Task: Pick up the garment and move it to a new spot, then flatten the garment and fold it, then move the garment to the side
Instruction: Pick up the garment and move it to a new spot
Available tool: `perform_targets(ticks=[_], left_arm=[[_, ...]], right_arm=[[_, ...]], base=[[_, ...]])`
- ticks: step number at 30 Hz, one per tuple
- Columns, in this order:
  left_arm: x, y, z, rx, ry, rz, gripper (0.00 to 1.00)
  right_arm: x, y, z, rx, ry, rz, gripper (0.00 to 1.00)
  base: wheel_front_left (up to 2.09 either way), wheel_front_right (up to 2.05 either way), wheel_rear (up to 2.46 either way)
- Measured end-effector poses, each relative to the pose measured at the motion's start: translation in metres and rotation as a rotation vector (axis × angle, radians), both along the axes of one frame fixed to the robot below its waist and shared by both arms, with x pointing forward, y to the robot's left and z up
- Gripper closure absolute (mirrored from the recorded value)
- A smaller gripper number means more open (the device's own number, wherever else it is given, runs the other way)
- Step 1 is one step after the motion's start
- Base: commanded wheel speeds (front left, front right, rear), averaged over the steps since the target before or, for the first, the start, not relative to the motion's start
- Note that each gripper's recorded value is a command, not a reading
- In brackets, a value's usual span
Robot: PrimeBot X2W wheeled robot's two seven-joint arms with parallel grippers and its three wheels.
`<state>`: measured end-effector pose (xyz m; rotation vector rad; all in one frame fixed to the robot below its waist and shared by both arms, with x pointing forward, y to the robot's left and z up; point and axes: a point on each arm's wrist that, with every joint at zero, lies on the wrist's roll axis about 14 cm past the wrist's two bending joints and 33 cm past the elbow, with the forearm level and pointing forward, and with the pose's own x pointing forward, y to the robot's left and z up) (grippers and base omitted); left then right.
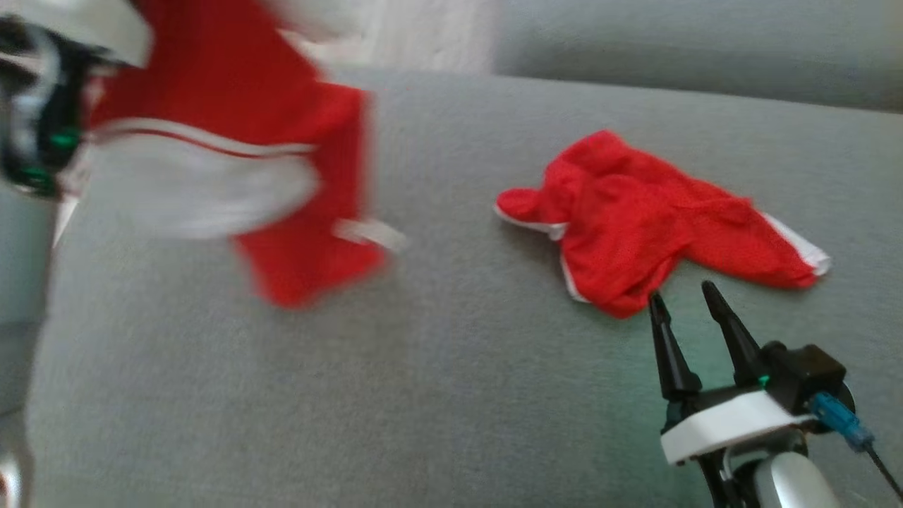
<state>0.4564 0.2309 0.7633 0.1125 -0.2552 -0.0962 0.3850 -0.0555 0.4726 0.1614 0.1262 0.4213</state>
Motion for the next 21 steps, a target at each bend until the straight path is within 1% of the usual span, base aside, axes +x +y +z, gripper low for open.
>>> perform_targets(ticks=[1, 2, 5, 6, 8, 12, 14, 16, 17, 18, 19, 21], left_arm=[[0.002, 0.028, -0.005, -0.002, -0.003, 0.062, 1.0], [0.005, 0.038, -0.011, -0.001, 0.008, 0.083, 1.0], [0.018, 0.062, -0.038, -0.073, 0.058, 0.12, 1.0], [0.022, 0.069, -0.05, -0.084, 0.084, 0.137, 1.0], [0.027, 0.088, -0.077, -0.137, 0.131, 0.186, 1.0], [0.028, 0.126, -0.164, -0.253, 0.302, 0.315, 1.0], [0.023, 0.132, -0.215, -0.307, 0.427, 0.362, 1.0], [0.017, 0.13, -0.262, -0.358, 0.558, 0.393, 0.99], [0.015, 0.125, -0.28, -0.38, 0.61, 0.397, 0.73], [0.013, 0.122, -0.296, -0.404, 0.666, 0.403, 0.15], [0.013, 0.119, -0.306, -0.414, 0.703, 0.402, 0.0], [0.016, 0.113, -0.314, -0.421, 0.734, 0.398, 0.0]], right_arm=[[0.004, 0.011, -0.004, -0.002, 0.013, 0.034, 0.0], [0.007, 0.016, -0.006, -0.004, 0.019, 0.049, 0.0], [0.019, 0.031, -0.011, -0.006, 0.03, 0.089, 0.0], [0.023, 0.035, -0.012, -0.005, 0.028, 0.098, 0.0], [0.031, 0.042, -0.014, -0.006, 0.027, 0.115, 0.0], [0.044, 0.049, -0.024, -0.016, 0.048, 0.133, 0.0], [0.049, 0.044, -0.028, -0.019, 0.052, 0.119, 0.0], [0.052, 0.035, -0.031, -0.028, 0.062, 0.095, 0.0], [0.053, 0.03, -0.033, -0.034, 0.065, 0.08, 0.0], [0.053, 0.025, -0.034, -0.04, 0.069, 0.068, 0.0], [0.053, 0.02, -0.035, -0.044, 0.072, 0.054, 0.0], [0.053, 0.011, -0.035, -0.05, 0.071, 0.031, 0.0]], base=[[0.0, 0.0, 0.0], [0.0, 0.0, 0.0], [0.0, 0.0, 0.0], [0.0, 0.0, 0.0], [0.0, 0.0, 0.0], [0.0, 0.0, 0.0], [0.0, 0.0, 0.0], [0.0, 0.0, 0.0], [0.0, 0.0, 0.0], [0.0, 0.0, 0.0], [0.0, 0.0, 0.0], [0.0, 0.0, 0.0]])
